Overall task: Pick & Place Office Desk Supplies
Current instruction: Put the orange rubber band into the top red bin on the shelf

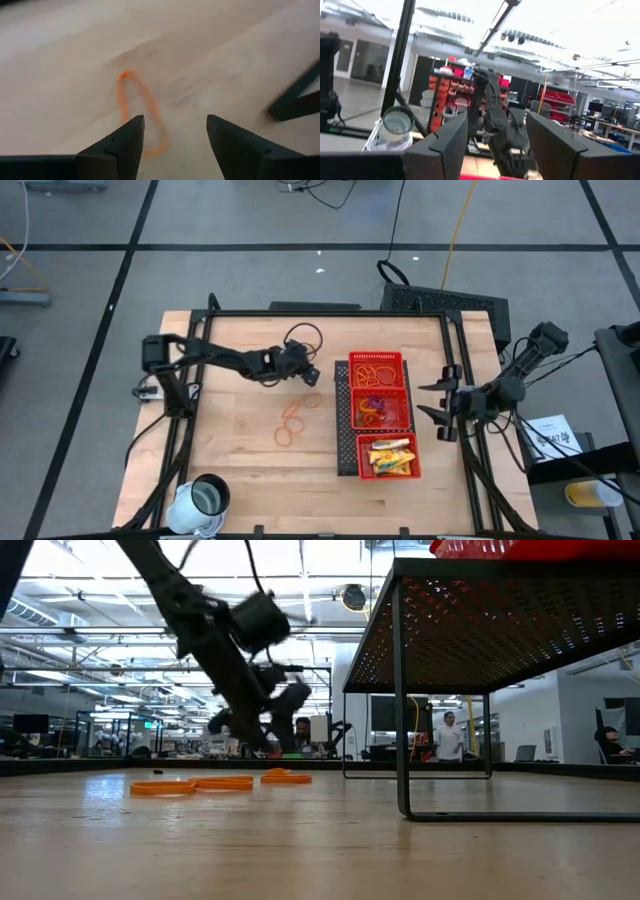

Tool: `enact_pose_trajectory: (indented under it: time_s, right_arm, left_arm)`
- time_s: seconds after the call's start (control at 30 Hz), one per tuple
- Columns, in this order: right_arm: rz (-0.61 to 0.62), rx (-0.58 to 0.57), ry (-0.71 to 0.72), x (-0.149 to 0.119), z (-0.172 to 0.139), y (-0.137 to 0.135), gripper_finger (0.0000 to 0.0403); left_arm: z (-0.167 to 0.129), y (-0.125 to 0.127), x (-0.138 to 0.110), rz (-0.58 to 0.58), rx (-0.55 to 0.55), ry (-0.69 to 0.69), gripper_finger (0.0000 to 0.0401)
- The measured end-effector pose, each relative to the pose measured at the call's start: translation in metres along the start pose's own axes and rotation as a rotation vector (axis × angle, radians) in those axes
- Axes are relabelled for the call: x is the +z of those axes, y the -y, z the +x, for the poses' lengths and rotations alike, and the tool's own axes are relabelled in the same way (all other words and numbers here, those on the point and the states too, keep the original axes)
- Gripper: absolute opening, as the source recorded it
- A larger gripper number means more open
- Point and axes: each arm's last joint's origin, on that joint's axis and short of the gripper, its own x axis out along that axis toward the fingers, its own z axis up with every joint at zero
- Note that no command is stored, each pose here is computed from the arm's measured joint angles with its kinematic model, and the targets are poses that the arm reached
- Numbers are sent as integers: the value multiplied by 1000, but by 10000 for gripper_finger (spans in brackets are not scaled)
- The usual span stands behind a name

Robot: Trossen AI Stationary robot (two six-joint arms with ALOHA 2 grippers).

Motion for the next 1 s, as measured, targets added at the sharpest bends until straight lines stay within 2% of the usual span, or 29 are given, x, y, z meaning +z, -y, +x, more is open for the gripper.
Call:
enact_pose_trajectory:
  time_s: [0.27, 0.4, 0.63, 0.77, 1.0]
  right_arm:
    - [-21, 2, -3, -2, 0, -1, 187]
    - [-26, 3, -7, -2, 0, -1, 186]
    - [-30, 3, -8, -2, 0, -1, 181]
    - [-28, 3, -8, -2, 0, -1, 180]
    - [-27, 3, -8, -2, 0, -1, 180]
  left_arm:
    - [29, -5, -4, -1, 52, -117, 225]
    - [32, -10, -6, -38, 99, -162, 225]
    - [29, -15, -12, -15, 151, -235, 219]
    - [28, -17, -14, -13, 162, -256, 176]
    - [28, -18, -17, -16, 158, -288, 53]
